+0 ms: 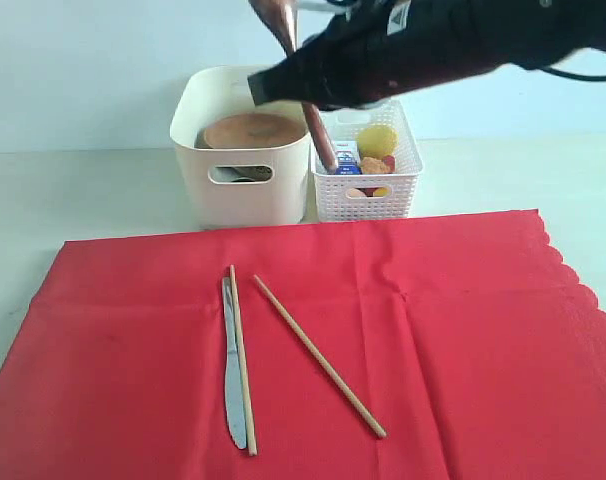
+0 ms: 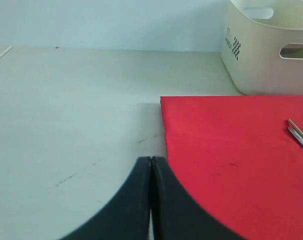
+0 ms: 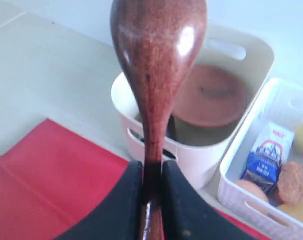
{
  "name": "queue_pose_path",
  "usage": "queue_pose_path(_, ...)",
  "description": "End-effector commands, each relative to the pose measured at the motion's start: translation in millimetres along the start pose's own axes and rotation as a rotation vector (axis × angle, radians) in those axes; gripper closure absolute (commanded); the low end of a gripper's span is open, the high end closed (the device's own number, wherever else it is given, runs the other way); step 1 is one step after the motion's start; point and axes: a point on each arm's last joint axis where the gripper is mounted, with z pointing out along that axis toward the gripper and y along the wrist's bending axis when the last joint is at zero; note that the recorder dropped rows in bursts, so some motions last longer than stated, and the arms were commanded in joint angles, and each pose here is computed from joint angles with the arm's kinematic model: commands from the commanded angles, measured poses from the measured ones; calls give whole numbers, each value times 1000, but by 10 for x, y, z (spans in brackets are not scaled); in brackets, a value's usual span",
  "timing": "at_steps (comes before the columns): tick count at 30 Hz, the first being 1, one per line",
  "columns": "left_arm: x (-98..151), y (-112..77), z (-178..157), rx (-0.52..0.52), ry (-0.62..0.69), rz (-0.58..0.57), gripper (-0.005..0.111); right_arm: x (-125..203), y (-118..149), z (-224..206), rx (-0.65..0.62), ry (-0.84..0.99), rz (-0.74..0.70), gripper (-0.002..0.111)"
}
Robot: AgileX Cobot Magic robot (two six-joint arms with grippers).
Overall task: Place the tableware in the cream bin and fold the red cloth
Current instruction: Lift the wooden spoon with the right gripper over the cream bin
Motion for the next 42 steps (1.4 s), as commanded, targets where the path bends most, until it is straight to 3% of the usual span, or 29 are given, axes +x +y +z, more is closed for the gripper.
queue_pose_path(1,-11,0,-5,0,-16,3,107,-269,-34,111,4,-78,10,108)
queue_pose_path(9,-11,0,-5,0,-16,3,107,-436,-37,514,9,-175,-56,108)
queue_pose_path(22,-11,0,-5,0,-16,3,107,-236,-85,1201,34,-462,-116,108)
queue_pose_path(32,-11,0,-5,0,-16,3,107,-28,-219,1649,81,-448,-199,108)
queue_pose_path(42,-11,0,-5,0,-16,3,107,213,-517,1885,149,-420,-84,108)
